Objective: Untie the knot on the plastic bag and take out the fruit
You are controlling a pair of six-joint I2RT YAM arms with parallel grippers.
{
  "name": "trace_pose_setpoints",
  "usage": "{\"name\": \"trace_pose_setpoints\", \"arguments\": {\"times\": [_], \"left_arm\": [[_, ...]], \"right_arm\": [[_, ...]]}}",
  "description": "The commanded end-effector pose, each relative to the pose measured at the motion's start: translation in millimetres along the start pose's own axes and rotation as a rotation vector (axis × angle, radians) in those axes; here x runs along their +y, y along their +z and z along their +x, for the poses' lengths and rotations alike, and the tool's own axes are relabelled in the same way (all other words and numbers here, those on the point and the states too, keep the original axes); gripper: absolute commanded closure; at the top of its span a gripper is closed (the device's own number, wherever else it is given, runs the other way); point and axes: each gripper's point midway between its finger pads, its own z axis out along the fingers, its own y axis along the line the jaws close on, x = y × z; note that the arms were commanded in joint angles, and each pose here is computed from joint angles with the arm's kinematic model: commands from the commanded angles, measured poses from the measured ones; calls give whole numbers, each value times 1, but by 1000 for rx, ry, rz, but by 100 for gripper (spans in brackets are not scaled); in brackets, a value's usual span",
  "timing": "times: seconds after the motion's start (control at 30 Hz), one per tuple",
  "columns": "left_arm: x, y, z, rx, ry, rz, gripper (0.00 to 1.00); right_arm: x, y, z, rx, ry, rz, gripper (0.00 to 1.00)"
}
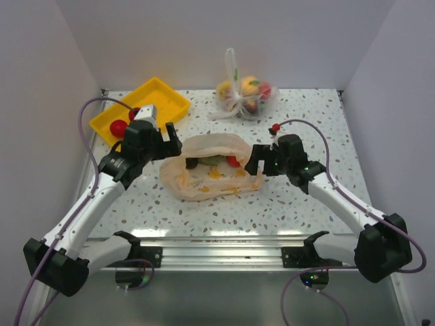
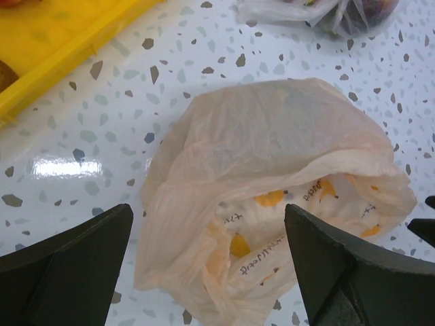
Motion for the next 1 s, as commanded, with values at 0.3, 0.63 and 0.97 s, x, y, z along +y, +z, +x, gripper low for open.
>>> {"name": "trace_pose_setpoints", "arguments": {"times": [0.3, 0.63, 0.97], "left_arm": [[-7, -12, 87, 153, -72, 93, 0], [-2, 5, 123, 214, -40, 43, 0], [11, 38, 145, 245, -1, -30, 0]], "right_arm": [[53, 24, -51, 52, -426, -44, 1], [32, 73, -62, 115, -619, 139, 1], [57, 72, -63, 122, -604, 27, 84]]}}
